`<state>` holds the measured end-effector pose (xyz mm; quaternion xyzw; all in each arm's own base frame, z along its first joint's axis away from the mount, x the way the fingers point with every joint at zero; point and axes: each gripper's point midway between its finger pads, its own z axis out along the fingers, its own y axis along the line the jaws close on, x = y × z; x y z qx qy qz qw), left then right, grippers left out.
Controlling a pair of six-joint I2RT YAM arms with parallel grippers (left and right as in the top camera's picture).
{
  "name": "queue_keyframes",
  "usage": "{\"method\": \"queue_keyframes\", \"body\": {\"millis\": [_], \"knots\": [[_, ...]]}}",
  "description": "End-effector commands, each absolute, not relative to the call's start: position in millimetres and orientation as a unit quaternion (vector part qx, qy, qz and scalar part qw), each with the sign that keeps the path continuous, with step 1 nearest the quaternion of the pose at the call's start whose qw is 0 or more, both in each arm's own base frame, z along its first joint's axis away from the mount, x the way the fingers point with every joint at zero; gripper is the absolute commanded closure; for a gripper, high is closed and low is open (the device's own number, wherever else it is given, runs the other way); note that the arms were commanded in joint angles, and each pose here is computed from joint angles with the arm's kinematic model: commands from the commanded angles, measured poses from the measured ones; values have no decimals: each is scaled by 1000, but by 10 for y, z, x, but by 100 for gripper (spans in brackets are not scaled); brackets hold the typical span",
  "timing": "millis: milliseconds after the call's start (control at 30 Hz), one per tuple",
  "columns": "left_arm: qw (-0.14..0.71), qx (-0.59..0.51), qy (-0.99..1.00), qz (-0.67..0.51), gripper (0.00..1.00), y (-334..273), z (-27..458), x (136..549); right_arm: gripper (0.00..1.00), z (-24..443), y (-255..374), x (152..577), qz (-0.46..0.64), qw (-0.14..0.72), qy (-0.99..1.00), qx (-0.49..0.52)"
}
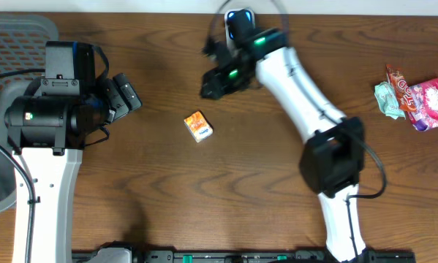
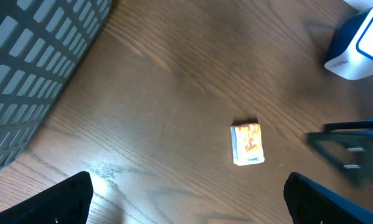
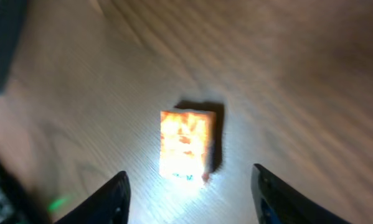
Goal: Scan the item barcode
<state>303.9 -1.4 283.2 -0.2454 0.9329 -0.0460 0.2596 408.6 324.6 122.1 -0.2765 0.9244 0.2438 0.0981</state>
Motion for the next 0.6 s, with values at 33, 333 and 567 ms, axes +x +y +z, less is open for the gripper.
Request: {"method": "queue_keyframes", "body": {"millis": [33, 333, 567], "knots": [[260, -242, 934, -37, 2, 20, 2832, 3041, 42, 1092, 3480, 3950, 172, 111, 942, -266], [260, -242, 934, -37, 2, 20, 2832, 3042, 44, 714, 3808, 3720, 125, 102, 948, -274], [260, -242, 934, -37, 2, 20, 2832, 3041, 41, 378, 3896, 3517, 95, 75, 940, -318]]}}
